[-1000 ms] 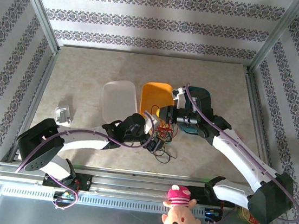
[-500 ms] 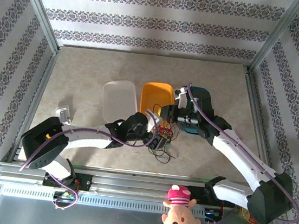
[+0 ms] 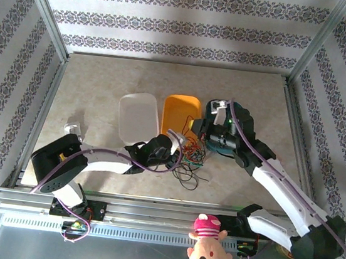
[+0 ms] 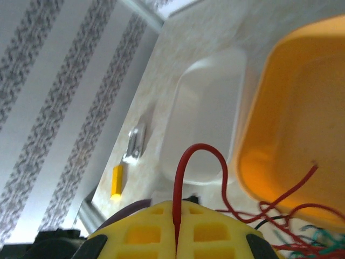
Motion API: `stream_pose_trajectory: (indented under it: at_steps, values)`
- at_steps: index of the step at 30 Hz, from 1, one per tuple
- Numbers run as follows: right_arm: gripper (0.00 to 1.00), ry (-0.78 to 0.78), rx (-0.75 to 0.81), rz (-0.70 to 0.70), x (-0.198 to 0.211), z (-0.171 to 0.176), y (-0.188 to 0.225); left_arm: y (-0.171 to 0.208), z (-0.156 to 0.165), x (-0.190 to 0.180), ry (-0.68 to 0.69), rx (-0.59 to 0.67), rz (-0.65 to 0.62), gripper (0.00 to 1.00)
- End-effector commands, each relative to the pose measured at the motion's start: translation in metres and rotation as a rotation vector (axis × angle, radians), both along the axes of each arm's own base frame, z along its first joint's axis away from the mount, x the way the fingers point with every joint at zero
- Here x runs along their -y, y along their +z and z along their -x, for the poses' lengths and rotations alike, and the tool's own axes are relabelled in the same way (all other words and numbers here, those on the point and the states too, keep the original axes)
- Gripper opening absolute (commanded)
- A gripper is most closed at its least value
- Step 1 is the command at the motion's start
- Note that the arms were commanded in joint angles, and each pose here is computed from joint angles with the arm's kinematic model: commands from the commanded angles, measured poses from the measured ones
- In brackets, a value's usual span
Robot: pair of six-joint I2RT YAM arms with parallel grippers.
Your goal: Untangle the cables
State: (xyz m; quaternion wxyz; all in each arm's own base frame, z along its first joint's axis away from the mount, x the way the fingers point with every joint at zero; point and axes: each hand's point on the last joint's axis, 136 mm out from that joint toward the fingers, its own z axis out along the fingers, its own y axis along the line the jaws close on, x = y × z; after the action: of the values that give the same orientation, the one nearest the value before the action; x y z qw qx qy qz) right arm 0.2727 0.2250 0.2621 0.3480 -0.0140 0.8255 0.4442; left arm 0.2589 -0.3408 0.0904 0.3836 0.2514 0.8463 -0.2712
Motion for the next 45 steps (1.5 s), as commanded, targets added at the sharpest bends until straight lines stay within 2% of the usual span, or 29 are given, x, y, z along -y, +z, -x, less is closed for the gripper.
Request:
stream_pose_trajectory:
  at_steps: [1, 6, 12, 16, 23, 31, 34, 41, 45]
  values:
    - [0.00, -0.247, 0.061, -0.035, 0.038, -0.017, 0.017, 0.019, 0.000, -0.005, 0.048, 0.044, 0.062, 0.00]
    - [0.00, -0.475, 0.144, -0.073, 0.084, -0.017, 0.034, 0.017, 0.001, -0.025, 0.105, 0.059, 0.051, 0.00]
    - [0.00, -0.663, 0.221, -0.090, 0.128, -0.009, 0.045, 0.008, 0.006, -0.042, 0.127, 0.046, -0.020, 0.00]
    - [0.00, -0.781, 0.258, -0.015, 0.157, -0.005, 0.051, 0.002, 0.009, -0.054, 0.147, 0.038, -0.062, 0.00]
    - [0.00, -0.900, 0.304, 0.158, 0.190, -0.007, 0.063, -0.005, 0.014, -0.066, 0.167, 0.022, -0.100, 0.00]
    - [0.00, -1.040, 0.402, 0.290, 0.236, -0.007, 0.102, -0.019, 0.018, -0.082, 0.203, -0.006, -0.164, 0.00]
    - [0.00, -1.097, 0.418, 0.295, 0.255, -0.004, 0.115, -0.025, 0.019, -0.089, 0.224, -0.013, -0.185, 0.00]
    - [0.00, -1.037, 0.384, 0.252, 0.265, -0.015, 0.124, -0.034, 0.018, -0.104, 0.285, -0.008, -0.219, 0.00]
    - [0.00, -0.878, 0.382, 0.206, 0.241, -0.029, 0.126, -0.036, 0.020, -0.103, 0.272, -0.012, -0.218, 0.00]
